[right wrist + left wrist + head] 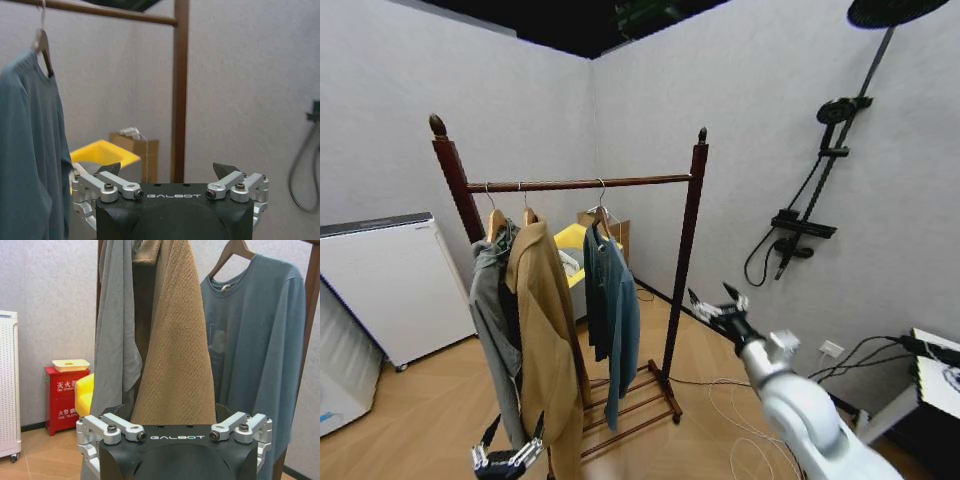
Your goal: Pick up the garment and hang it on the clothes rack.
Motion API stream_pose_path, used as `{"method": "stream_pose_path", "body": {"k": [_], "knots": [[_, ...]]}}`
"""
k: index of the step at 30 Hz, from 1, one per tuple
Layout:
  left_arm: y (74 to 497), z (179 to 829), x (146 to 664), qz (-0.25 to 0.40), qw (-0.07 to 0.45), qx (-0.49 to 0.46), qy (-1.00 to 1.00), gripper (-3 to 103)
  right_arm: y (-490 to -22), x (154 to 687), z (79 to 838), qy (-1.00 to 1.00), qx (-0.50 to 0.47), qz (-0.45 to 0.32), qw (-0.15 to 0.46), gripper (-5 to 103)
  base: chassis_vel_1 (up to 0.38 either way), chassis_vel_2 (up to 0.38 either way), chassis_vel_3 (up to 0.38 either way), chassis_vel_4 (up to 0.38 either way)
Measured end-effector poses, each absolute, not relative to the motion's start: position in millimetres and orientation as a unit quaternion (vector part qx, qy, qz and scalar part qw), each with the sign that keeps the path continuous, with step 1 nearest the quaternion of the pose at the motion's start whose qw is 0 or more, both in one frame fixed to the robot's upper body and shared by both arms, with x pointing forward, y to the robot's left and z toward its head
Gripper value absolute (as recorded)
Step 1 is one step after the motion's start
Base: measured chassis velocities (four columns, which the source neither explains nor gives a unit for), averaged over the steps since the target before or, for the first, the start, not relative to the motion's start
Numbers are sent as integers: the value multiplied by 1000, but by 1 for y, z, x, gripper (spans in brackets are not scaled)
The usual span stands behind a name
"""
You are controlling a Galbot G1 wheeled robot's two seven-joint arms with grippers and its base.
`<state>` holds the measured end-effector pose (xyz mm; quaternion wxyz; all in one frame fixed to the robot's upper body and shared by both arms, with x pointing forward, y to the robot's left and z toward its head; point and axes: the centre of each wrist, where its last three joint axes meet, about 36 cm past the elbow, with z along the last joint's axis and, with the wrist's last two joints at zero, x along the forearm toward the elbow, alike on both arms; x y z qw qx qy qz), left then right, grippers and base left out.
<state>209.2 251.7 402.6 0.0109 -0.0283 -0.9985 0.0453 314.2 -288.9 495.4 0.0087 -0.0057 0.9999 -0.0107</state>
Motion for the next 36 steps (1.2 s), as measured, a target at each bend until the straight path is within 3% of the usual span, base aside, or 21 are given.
{"method": "stream_pose_path", "body": {"k": [4, 10, 36], "knots": [[252, 403, 209, 45, 11, -28, -999, 100, -283, 256, 450, 998, 31, 8, -48, 100, 0, 0, 0, 0], [252, 403, 209, 45, 11, -28, -999, 100, -270, 226, 447, 997, 47, 15, -66, 100, 0, 0, 0, 0], [252, 403, 209, 45, 11, -28, -999, 100, -262, 223, 447, 997, 47, 0, -60, 100, 0, 0, 0, 0]]}}
